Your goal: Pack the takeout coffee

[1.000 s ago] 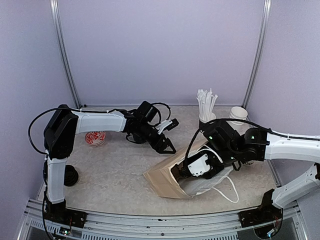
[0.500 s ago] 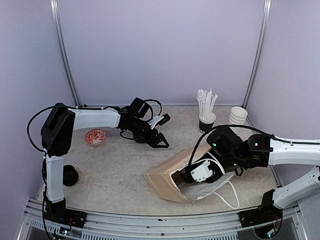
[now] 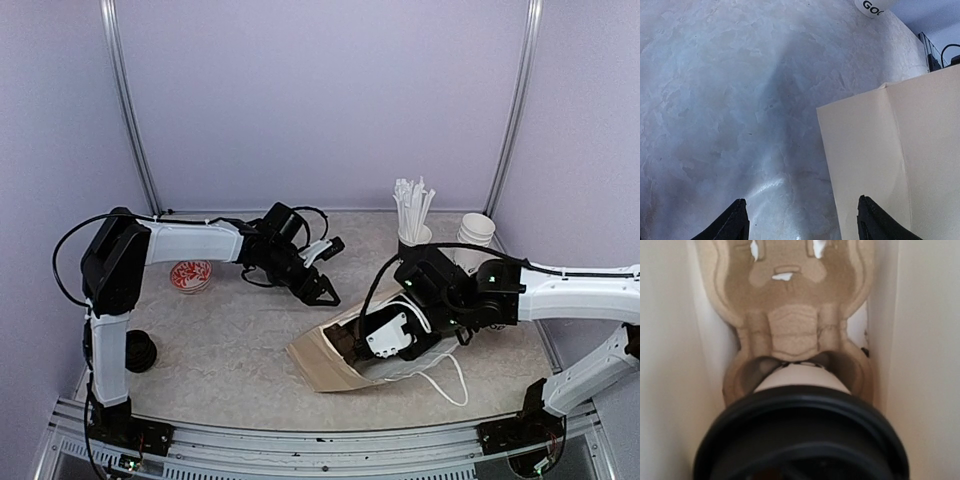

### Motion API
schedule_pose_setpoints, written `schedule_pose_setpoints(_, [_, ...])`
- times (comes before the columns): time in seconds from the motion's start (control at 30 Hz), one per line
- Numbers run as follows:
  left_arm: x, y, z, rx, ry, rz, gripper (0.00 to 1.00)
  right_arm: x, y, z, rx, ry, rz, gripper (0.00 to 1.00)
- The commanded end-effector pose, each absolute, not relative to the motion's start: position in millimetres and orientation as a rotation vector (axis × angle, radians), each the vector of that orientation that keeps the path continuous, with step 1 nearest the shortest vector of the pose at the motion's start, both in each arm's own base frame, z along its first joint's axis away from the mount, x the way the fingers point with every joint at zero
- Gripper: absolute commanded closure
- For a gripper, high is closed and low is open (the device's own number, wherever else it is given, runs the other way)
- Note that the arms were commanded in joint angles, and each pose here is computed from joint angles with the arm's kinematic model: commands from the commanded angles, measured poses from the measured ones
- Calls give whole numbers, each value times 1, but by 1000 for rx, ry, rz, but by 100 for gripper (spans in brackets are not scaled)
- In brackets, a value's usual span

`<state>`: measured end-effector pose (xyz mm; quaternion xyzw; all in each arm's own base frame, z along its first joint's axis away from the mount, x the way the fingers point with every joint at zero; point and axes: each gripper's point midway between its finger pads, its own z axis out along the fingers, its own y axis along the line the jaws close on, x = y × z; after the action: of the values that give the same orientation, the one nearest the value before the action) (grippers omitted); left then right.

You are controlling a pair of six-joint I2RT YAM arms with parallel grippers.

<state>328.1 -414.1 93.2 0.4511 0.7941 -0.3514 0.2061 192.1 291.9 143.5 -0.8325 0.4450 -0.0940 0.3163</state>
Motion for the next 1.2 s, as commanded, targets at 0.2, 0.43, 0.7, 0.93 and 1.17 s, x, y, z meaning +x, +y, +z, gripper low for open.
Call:
schedule_pose_setpoints(0.2, [327,-394,134,1235,2130,-903,27,169,281,131,-2440,1336,-87,57])
schedule_pose_setpoints(0.43, [322,-382,140,1216,2122,-883,27,147,278,125,-2597,1472,87,57])
schedule_pose_setpoints(0.7, [319,-373,149,1203,2113,-855,27,132,281,120,-2687,1705,291,58])
schedule_pose_setpoints(0.93, [318,-369,152,1194,2121,-835,27,141,277,96,-2659,1703,222,56])
schedule_pose_setpoints(1.17, [319,-366,158,1182,2126,-819,27,141,273,87,-2656,1734,206,53])
